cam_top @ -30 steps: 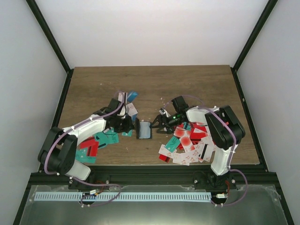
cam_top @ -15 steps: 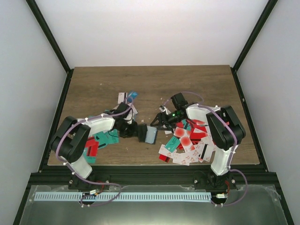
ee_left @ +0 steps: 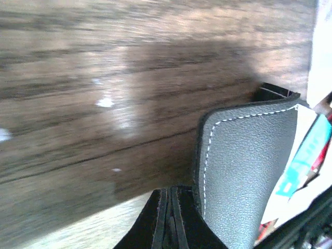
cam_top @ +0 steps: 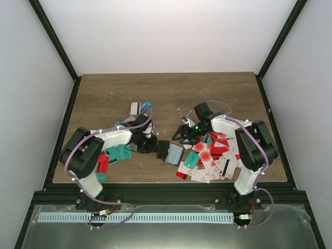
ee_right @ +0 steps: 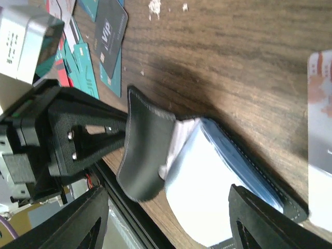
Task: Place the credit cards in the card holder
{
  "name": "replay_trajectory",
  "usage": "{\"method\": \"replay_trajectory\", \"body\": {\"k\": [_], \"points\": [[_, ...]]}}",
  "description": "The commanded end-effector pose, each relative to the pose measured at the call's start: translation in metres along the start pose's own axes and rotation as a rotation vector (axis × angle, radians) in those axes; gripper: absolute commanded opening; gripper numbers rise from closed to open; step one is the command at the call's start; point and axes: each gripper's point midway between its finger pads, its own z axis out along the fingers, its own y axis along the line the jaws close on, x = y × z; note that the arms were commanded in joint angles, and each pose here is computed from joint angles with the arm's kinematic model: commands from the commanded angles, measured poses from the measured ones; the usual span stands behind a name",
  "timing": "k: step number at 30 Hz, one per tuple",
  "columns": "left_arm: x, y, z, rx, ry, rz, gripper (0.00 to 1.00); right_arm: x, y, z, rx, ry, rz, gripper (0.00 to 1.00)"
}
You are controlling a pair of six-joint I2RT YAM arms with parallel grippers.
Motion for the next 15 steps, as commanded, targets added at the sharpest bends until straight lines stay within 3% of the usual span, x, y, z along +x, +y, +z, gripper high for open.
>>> {"method": "replay_trajectory", "body": {"k": [1, 15], "points": [[-0.005, 0.029, -0.006, -0.148, -0.027, -0.032, 0.04, 0.009, 0.004, -0.006, -0.012, 0.007, -0.004, 0.65], [0.003, 0.053, -0.007, -0.249, -0.013, -0.059, 0.04, 0.021, 0.001, 0.004, -0.058, 0.043, 0.045, 0.65]]}}
